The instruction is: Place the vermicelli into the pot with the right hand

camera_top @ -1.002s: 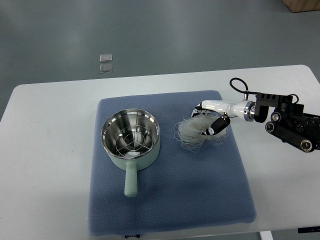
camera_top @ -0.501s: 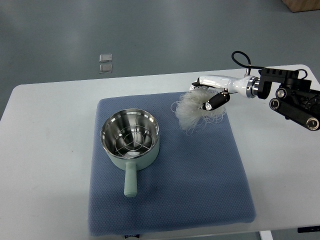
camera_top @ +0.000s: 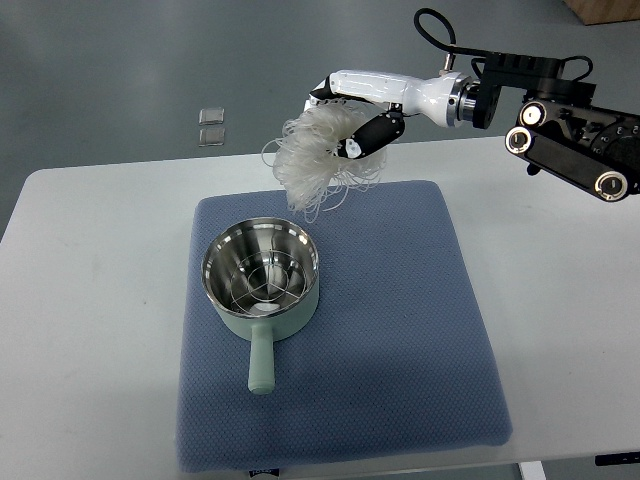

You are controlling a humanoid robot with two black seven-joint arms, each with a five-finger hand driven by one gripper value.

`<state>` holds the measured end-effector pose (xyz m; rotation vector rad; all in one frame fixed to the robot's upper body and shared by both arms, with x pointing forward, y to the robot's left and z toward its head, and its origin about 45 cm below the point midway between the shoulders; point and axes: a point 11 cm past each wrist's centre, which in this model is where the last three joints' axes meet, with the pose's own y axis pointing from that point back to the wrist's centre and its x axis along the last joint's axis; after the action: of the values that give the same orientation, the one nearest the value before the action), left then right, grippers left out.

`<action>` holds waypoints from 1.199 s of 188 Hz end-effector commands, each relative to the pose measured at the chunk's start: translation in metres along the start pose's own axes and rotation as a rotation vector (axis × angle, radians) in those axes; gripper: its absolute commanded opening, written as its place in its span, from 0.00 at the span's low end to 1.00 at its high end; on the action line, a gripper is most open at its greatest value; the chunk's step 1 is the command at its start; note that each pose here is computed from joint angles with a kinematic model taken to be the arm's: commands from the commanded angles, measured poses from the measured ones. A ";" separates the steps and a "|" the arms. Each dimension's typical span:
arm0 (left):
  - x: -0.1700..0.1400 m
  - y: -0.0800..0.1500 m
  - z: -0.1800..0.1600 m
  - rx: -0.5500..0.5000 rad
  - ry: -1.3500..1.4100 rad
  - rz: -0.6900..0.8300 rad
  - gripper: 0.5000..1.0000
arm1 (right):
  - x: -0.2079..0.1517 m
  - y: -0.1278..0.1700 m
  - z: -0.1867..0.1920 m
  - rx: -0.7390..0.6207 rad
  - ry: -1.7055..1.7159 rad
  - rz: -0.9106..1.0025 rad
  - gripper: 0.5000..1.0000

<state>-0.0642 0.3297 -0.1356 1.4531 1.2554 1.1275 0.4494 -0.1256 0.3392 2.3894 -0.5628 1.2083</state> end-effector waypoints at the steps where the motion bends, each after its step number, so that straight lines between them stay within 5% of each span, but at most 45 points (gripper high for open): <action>1: 0.000 0.000 0.000 0.000 0.000 0.001 1.00 | -0.008 -0.017 -0.017 0.046 -0.007 -0.017 0.00; 81: 0.000 0.000 0.000 0.000 0.000 0.001 1.00 | -0.068 -0.053 -0.041 0.125 -0.094 -0.105 0.00; 102: 0.000 0.000 0.000 0.000 0.000 0.001 1.00 | -0.079 -0.055 -0.042 0.133 -0.117 -0.121 0.25; 115: 0.000 0.000 0.000 0.000 0.001 0.000 1.00 | -0.083 -0.056 -0.041 0.132 -0.126 -0.123 0.56; 130: 0.000 0.000 0.000 0.000 0.000 0.001 1.00 | -0.084 -0.055 -0.039 0.128 -0.134 -0.112 0.79; 225: 0.000 0.000 0.000 0.000 -0.001 -0.001 1.00 | -0.065 -0.033 -0.010 0.080 -0.308 0.025 0.83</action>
<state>-0.0642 0.3298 -0.1356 1.4536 1.2551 1.1277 0.4200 -0.0660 0.2897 2.6353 -0.5434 0.9794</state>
